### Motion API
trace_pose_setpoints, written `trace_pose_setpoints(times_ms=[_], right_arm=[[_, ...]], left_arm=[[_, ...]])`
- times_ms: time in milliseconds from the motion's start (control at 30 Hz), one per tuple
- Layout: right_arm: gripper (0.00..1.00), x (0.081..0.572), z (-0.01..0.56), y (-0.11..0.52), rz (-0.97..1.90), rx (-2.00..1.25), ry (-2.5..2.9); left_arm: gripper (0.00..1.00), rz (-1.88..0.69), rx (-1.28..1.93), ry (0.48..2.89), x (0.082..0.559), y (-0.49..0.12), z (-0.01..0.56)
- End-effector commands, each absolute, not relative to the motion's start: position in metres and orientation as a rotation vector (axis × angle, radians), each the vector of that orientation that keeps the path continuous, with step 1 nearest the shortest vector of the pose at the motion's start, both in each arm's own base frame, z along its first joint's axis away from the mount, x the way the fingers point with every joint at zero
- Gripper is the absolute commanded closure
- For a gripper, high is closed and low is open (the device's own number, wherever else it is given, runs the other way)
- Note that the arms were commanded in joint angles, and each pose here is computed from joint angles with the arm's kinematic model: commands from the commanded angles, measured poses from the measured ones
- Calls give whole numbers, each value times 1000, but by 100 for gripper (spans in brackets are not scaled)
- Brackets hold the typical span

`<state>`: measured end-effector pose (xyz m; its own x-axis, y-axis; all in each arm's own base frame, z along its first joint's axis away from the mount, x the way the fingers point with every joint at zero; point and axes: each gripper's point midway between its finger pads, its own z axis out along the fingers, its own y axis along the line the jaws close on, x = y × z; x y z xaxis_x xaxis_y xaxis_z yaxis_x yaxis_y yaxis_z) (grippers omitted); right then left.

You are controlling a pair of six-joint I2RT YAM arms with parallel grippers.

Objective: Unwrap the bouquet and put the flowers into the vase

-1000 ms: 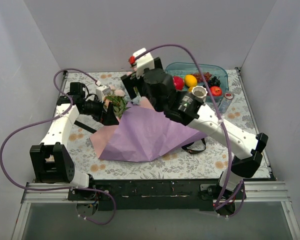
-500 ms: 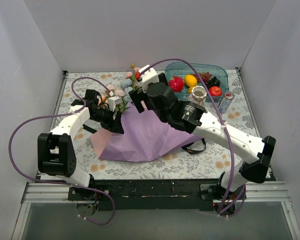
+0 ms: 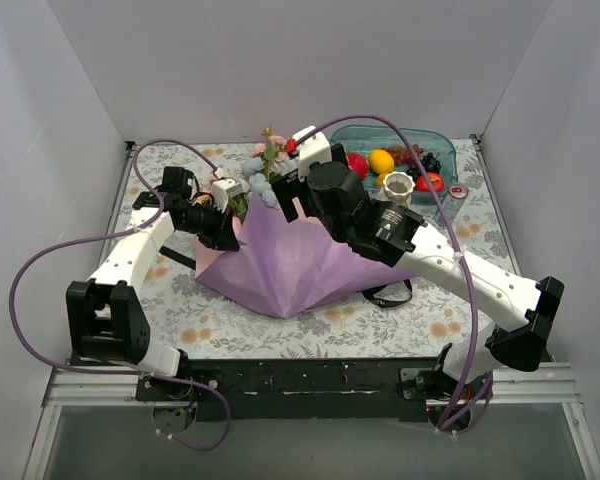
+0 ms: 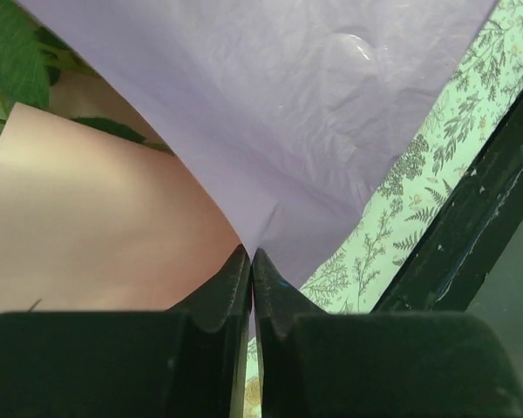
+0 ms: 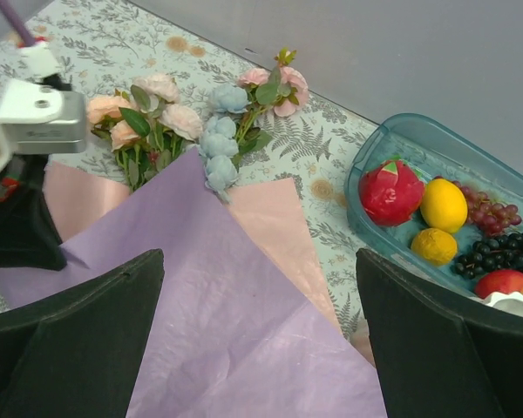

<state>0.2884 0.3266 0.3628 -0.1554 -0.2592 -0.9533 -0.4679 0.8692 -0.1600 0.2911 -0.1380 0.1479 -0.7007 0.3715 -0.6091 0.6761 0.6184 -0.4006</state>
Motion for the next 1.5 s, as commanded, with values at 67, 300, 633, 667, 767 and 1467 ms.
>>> trace_pose_setpoints(times_ms=[67,300,633,667,767,1467], right_arm=[[2,306,380,314,359,-509,1736],[2,320,395,316,528,-556,1704],[2,341,362,337,548,-617,1795],[2,339,360,337,557,-617,1796],[2,332,350,332,570,-613,1800],[2,305,324,309,577,-594,1800]], left_arm=[[94,-727,1086,2067,264,-135,196],[81,-542,1335,1821,229,-125,223],[72,-493,1180,1947,228,-114,201],[41,-503,1143,2001,244,-114,187],[6,-659,1034,2125,257,-125,173],[28,-750,829,2115,377,-148,154]])
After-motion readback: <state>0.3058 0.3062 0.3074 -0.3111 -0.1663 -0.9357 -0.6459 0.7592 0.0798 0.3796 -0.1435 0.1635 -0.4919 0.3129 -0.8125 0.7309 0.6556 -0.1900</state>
